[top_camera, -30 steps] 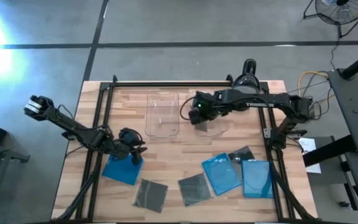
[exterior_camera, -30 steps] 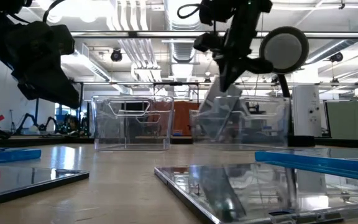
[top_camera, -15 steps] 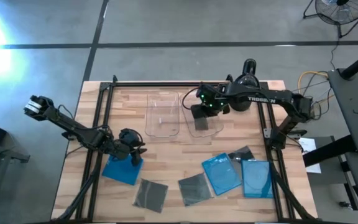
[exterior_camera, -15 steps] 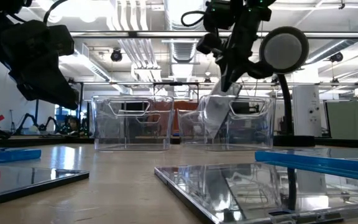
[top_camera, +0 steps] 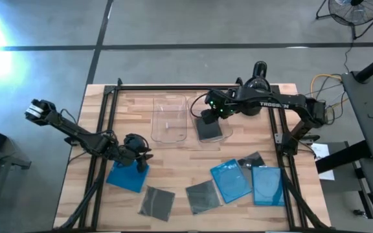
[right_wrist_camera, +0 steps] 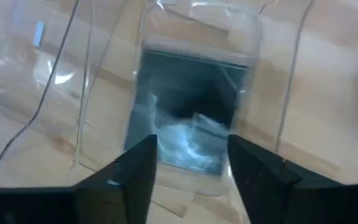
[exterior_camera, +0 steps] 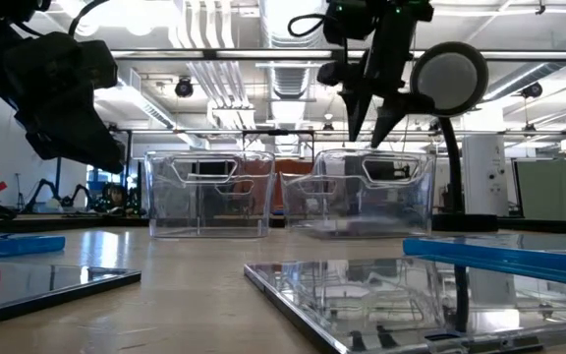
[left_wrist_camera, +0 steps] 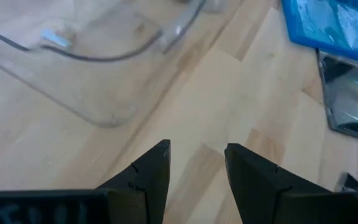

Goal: Pick & place jewel cases by type
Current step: Put the black CD case into the right transparent bin

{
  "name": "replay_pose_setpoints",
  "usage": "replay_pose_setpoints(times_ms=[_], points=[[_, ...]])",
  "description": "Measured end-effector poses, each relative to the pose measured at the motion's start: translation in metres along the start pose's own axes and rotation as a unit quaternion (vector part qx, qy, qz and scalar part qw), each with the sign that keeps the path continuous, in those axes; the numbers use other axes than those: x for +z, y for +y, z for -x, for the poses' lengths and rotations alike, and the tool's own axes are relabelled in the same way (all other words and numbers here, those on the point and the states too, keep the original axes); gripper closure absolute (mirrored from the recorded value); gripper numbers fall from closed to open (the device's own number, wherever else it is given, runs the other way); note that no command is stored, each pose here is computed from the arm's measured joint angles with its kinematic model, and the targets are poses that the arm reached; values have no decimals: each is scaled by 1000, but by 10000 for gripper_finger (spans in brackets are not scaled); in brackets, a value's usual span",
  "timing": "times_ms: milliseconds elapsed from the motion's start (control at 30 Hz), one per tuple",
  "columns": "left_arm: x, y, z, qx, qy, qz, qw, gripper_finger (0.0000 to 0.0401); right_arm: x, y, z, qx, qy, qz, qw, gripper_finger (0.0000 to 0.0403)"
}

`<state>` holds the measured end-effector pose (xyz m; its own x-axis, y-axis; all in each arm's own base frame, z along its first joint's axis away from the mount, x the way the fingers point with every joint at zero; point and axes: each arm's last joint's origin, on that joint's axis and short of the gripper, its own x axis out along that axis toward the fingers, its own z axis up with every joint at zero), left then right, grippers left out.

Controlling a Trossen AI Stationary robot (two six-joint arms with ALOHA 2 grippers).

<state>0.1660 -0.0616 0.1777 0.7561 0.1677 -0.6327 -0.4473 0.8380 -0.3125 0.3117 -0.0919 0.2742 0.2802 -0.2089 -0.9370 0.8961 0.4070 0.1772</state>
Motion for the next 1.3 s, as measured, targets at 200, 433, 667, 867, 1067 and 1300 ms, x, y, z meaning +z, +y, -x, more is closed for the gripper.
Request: replay_pose_setpoints(times_ms=[200,433,667,867,1067,1300], points=[[-2,0,5,-9,78,-21,997,266,-21,19,19,18,7,123,992,179],[-2,-17,12,-154,207,-74,963,266,-63,45,30,115,91,238,960,183],[-1,-44,27,-256,215,-144,931,266,-87,60,36,127,81,237,960,183],[-23,-63,21,-297,214,-234,901,266,-92,80,42,202,33,243,948,183],[-49,-77,2,-299,231,-344,860,266,-102,99,48,270,-3,246,931,183],[-72,-97,-10,-294,235,-444,813,266,-126,109,37,256,39,217,941,183]])
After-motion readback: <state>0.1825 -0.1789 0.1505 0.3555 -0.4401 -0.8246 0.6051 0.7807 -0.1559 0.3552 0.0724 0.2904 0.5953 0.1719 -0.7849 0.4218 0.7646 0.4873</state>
